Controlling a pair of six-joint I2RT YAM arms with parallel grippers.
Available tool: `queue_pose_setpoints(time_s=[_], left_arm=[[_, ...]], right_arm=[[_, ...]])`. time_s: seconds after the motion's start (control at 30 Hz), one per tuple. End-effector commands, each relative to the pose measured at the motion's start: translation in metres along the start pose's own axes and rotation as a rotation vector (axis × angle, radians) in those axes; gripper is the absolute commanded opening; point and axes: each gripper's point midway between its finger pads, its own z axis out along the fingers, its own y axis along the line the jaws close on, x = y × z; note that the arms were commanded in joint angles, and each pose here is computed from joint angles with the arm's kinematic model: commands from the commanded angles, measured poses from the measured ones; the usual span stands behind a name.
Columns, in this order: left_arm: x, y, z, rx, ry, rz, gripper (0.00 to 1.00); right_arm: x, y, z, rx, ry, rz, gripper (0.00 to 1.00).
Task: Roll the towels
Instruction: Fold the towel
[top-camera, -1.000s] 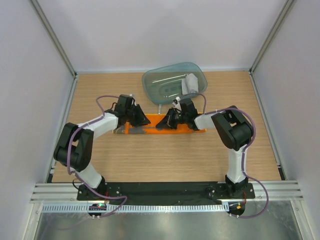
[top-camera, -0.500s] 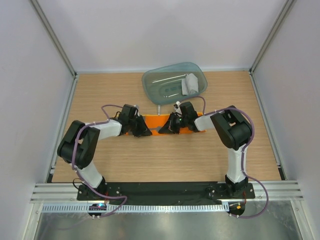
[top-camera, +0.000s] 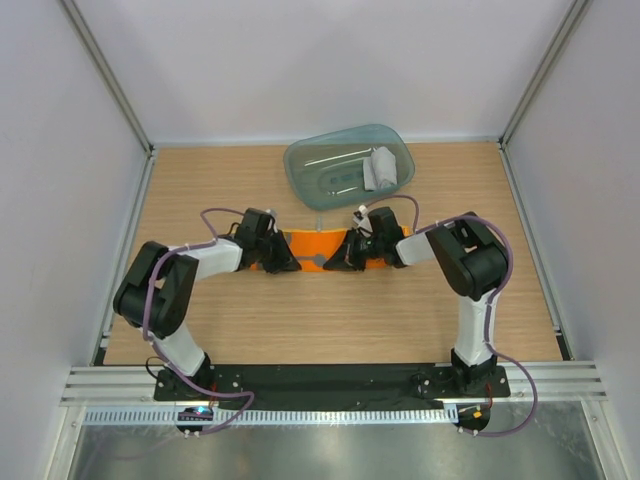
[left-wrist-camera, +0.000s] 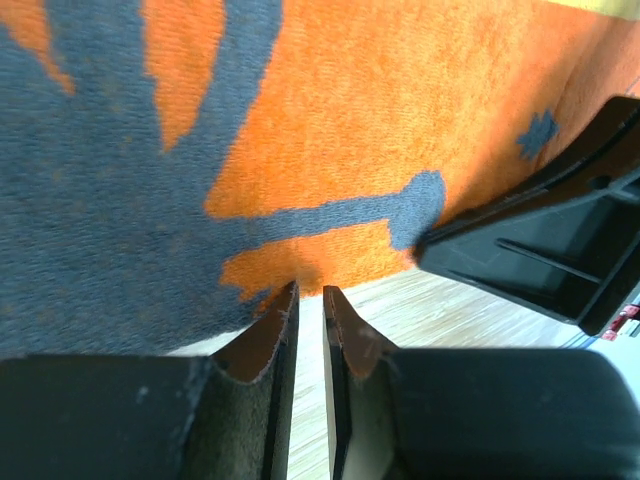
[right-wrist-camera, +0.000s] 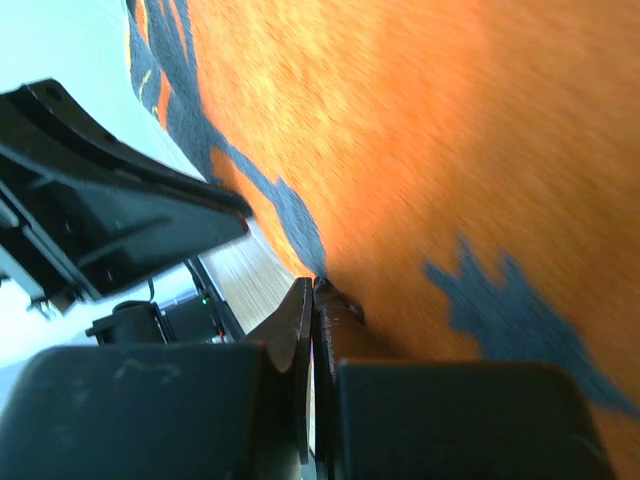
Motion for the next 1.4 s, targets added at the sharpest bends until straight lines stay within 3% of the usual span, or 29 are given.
queue_pose_setpoints(time_s=[0.0, 0.33, 0.7, 1.13, 1.23, 1.27, 1.3, 1.37], left_arm=[[-0.012, 0.016, -0.011, -0.060, -0.043, 0.008, 0.17], [-0.018, 0.047, -0.021, -0.082, -0.052, -0.052, 0.15], [-0.025, 0.054, -0.029, -0.089, -0.081, -0.089, 0.14], [-0.030, 0.056, -0.040, -0.096, -0.104, -0.106, 0.15], [-0.034, 0.048, -0.048, -0.083, -0.116, -0.099, 0.22], [-0.034, 0.045, -0.051, -0.077, -0.120, -0.094, 0.25], [-0.036, 0.042, -0.055, -0.071, -0.127, -0.091, 0.29], [-0.044, 0.033, -0.069, -0.063, -0.163, -0.081, 0.41]], right_arm=[[0.005, -0.039, -0.022, 0.107, -0.008, 0.022, 0.01], [-0.014, -0.069, -0.085, 0.119, -0.085, 0.126, 0.01], [-0.006, -0.135, -0.178, 0.480, -0.265, 0.364, 0.01], [-0.027, -0.140, -0.239, 0.556, -0.435, 0.418, 0.02], [-0.027, -0.124, -0.248, 0.534, -0.465, 0.366, 0.15], [-0.026, -0.120, -0.249, 0.526, -0.470, 0.356, 0.23], [-0.025, -0.114, -0.251, 0.516, -0.480, 0.339, 0.40], [-0.017, -0.100, -0.251, 0.491, -0.492, 0.298, 0.52]])
